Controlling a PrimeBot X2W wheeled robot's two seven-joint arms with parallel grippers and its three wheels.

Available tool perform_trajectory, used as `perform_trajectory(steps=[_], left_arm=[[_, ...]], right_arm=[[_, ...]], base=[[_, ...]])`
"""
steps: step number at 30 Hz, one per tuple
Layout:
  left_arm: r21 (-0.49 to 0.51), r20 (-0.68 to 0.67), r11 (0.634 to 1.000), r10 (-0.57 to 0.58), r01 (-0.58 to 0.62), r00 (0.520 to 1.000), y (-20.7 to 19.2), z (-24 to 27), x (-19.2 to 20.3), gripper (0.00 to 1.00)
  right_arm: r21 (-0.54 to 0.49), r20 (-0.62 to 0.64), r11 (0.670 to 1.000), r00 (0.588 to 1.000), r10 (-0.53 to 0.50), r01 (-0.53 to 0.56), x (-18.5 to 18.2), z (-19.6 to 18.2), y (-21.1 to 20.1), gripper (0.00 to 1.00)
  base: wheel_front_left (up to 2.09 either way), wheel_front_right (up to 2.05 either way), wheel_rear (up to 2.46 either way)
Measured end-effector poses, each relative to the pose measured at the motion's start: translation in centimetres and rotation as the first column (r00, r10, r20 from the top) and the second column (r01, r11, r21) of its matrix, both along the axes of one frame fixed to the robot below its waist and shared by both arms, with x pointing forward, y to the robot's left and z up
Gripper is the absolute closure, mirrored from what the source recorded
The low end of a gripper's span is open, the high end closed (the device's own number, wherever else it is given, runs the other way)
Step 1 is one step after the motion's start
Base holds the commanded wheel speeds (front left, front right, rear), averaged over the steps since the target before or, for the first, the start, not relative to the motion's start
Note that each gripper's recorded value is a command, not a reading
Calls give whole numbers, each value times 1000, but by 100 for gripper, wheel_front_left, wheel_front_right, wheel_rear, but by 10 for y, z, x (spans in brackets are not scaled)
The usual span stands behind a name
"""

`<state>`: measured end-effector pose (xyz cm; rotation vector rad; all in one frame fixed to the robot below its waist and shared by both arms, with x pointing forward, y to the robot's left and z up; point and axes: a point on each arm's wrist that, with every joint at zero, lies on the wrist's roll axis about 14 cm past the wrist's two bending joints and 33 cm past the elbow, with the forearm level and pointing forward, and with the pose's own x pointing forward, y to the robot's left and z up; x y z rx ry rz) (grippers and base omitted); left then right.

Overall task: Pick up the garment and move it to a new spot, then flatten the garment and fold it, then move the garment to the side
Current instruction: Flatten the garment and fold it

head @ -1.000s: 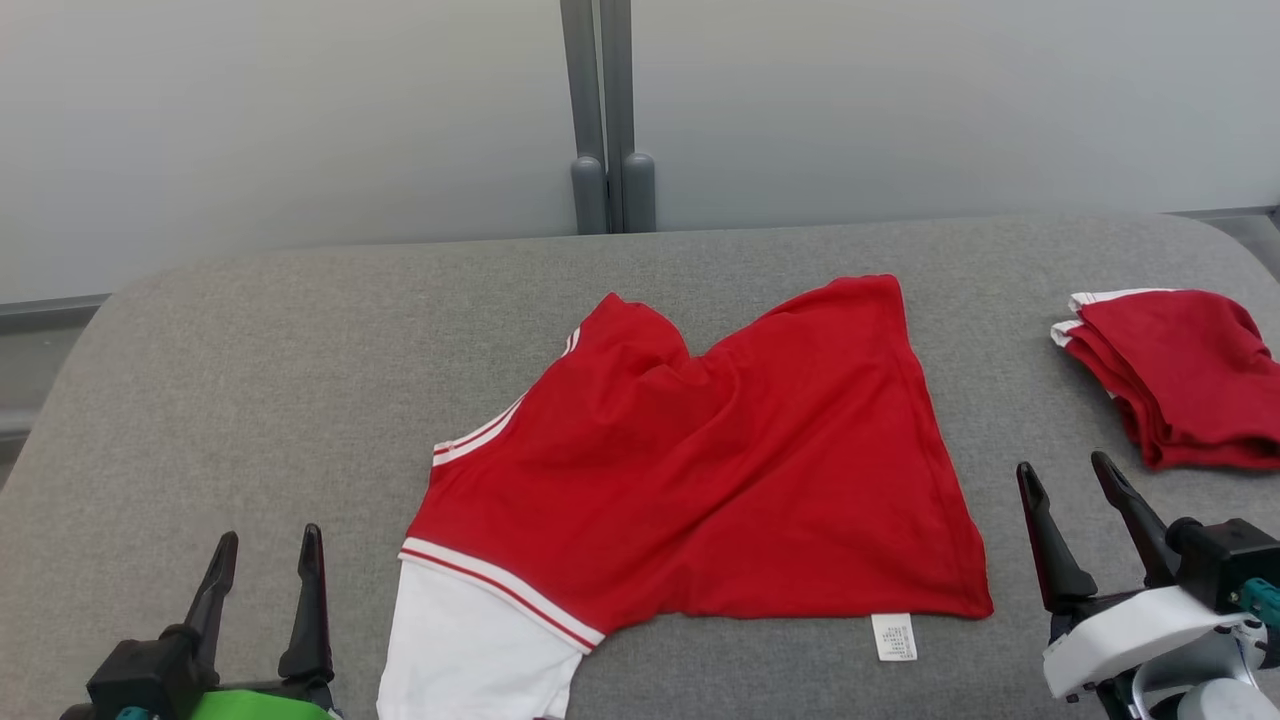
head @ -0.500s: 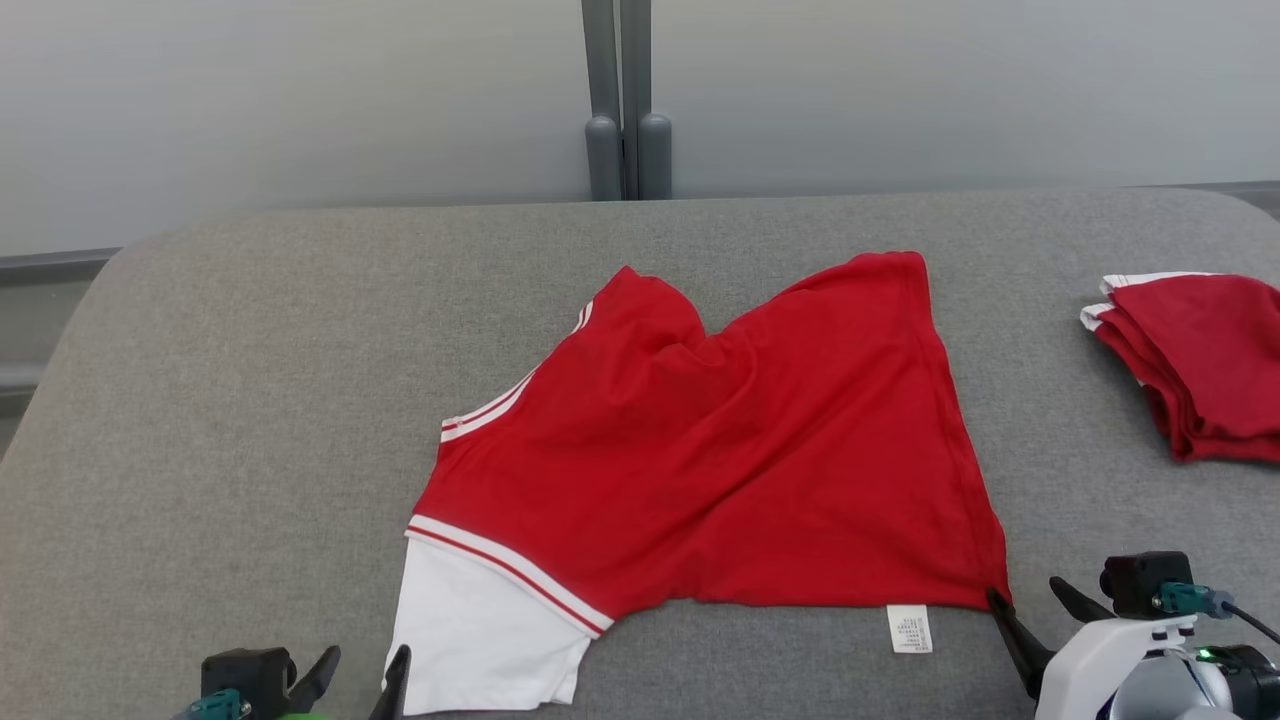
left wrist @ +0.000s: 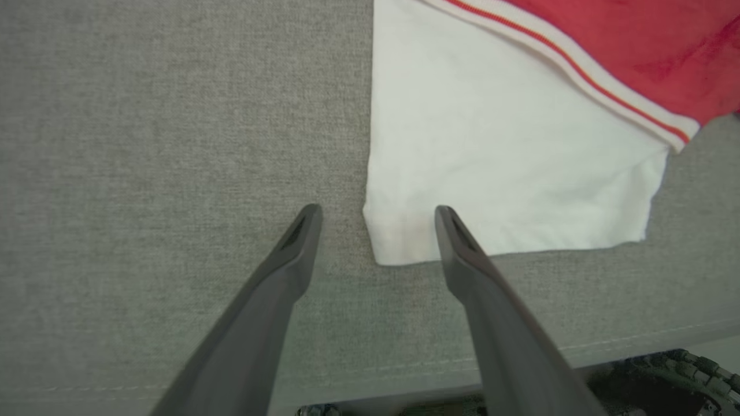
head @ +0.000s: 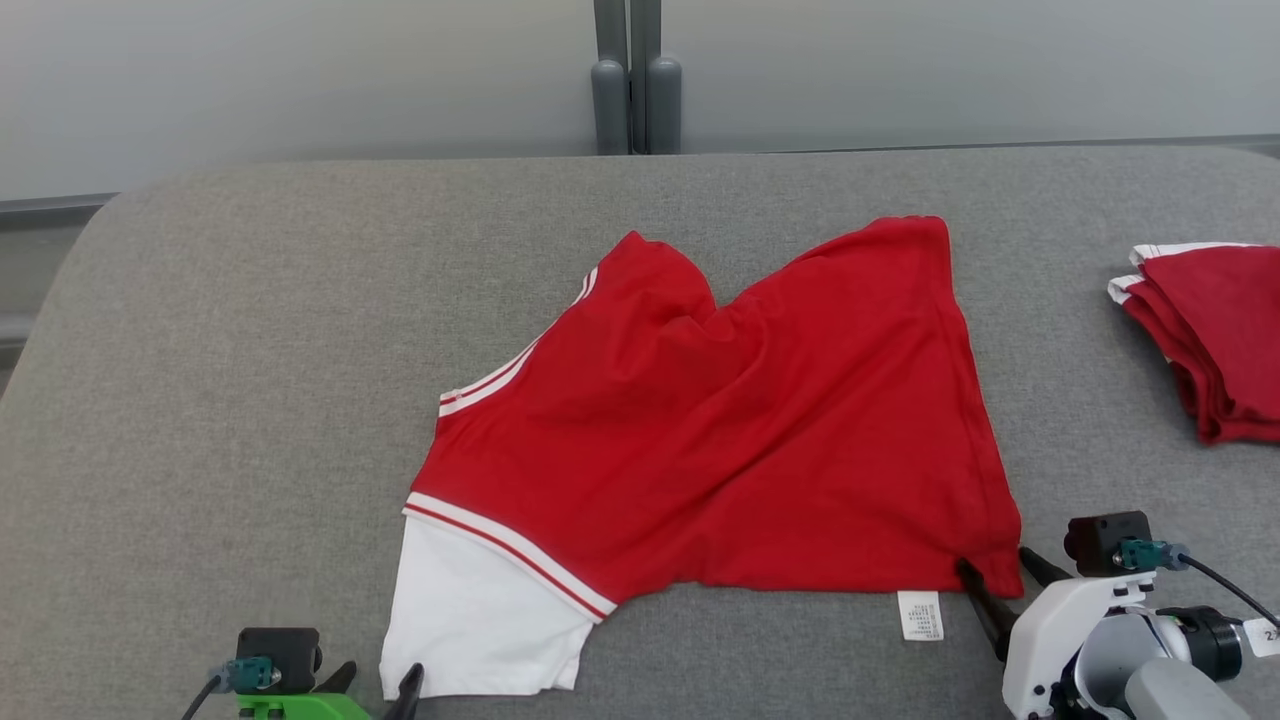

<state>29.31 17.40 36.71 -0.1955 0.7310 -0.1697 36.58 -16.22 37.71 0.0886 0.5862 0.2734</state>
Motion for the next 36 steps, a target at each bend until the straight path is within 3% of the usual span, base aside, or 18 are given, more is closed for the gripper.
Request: perform_trajectory(steps=[6, 7, 8, 9, 10, 11, 16, 25, 30, 36], left_arm=[[-15, -55, 1000, -23, 22, 998, -7, -13, 2, 0], [-23, -67, 999, -30, 28, 997, -9, -14, 2, 18], [-26, -71, 999, -33, 31, 997, -10, -15, 2, 59], [-25, -72, 999, -35, 33, 997, -10, -15, 3, 96], [-26, -71, 999, -34, 32, 997, -10, -15, 3, 100], [-27, -72, 999, -33, 31, 997, -10, -16, 3, 100], [-49, -59, 998, -38, 35, 998, -14, -12, 3, 100], [-45, 105, 998, -38, 43, 994, -11, 28, 28, 100], [31, 259, 994, -109, 104, 960, -8, 77, 77, 100], [165, 408, 974, -212, 157, 888, -9, 141, 160, 100]], right_arm=[[19, -10, 1000, 1000, 10, -10, 5, -3, 8, 0], [21, -11, 1000, 1000, 12, -11, 5, -3, 9, 4], [22, -13, 1000, 1000, 12, -12, 5, -3, 9, 37], [25, -11, 1000, 1000, 12, -12, 5, -3, 10, 55], [28, -11, 1000, 1000, 14, -13, 5, -3, 10, 69], [31, -8, 999, 1000, 14, -14, 5, -2, 11, 99], [78, 31, 997, 999, 7, -9, 6, 8, 16, 100], [140, 138, 990, 990, -16, -4, 19, 41, 14, 100], [232, 249, 971, 968, 4, -63, 54, 91, 34, 100], [184, 396, 975, 917, 42, -124, 119, 155, 31, 100]], base=[[0, 0, 0], [0, 0, 0], [0, 0, 0], [0, 0, 0], [0, 0, 0], [0, 0, 0], [0, 0, 0], [0, 0, 0], [0, 0, 0], [0, 0, 0]])
